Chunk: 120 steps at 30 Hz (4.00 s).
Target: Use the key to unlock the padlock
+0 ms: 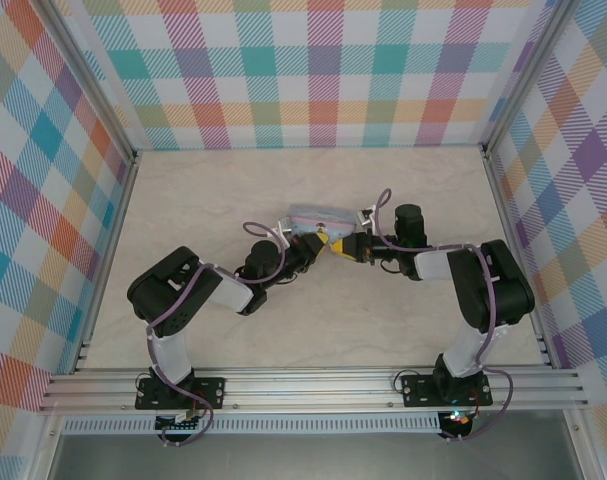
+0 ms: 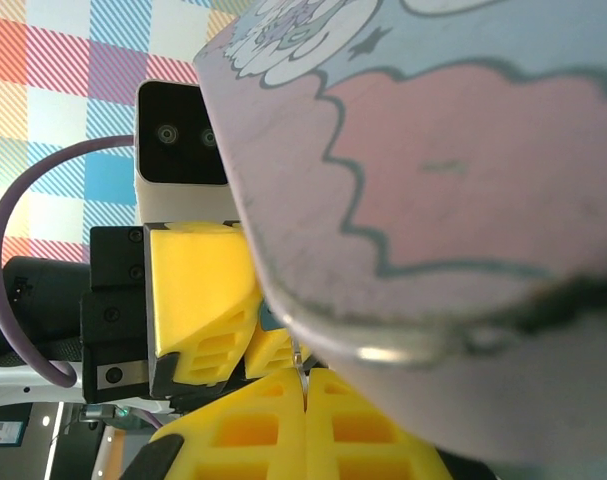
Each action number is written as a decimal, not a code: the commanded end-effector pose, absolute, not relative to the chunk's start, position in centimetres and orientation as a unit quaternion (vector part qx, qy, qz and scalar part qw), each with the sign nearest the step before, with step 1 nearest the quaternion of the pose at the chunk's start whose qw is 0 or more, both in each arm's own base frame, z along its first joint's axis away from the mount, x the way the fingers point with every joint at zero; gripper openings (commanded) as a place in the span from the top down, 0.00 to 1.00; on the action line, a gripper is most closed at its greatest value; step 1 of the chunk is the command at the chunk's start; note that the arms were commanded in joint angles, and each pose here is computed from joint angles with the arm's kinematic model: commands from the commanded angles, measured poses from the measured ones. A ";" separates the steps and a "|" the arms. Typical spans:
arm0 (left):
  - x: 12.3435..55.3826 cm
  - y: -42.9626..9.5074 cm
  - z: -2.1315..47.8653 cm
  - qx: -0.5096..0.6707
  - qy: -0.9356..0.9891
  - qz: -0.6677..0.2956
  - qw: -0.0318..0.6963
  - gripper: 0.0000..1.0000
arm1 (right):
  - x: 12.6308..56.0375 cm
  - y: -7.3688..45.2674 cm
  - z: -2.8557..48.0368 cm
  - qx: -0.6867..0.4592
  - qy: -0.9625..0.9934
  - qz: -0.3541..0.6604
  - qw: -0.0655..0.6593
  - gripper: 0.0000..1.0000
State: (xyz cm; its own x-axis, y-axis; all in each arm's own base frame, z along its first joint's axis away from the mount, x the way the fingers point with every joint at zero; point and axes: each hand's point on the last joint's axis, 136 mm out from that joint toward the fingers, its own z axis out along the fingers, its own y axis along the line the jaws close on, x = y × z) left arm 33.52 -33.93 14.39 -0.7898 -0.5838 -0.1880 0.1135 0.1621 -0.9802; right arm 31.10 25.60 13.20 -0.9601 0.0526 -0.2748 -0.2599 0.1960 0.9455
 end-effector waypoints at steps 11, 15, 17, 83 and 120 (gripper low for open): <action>26.0 -38.6 15.5 0.006 0.707 -0.683 0.185 1.00 | 33.4 24.3 17.2 -0.094 0.763 0.602 0.216 1.00; 25.7 -38.8 15.8 0.013 0.706 -0.685 0.180 1.00 | 33.8 24.2 16.9 -0.090 0.762 0.603 0.218 1.00; 25.6 -38.7 15.7 0.014 0.707 -0.684 0.179 1.00 | 34.0 24.2 17.1 -0.091 0.760 0.605 0.220 1.00; 31.1 -35.3 15.7 -0.157 0.691 -0.654 0.265 1.00 | 28.8 23.4 12.6 -0.044 0.800 0.573 0.172 1.00; 30.8 -36.1 15.9 -0.156 0.686 -0.664 0.253 1.00 | 30.2 24.6 13.0 -0.031 0.789 0.583 0.191 1.00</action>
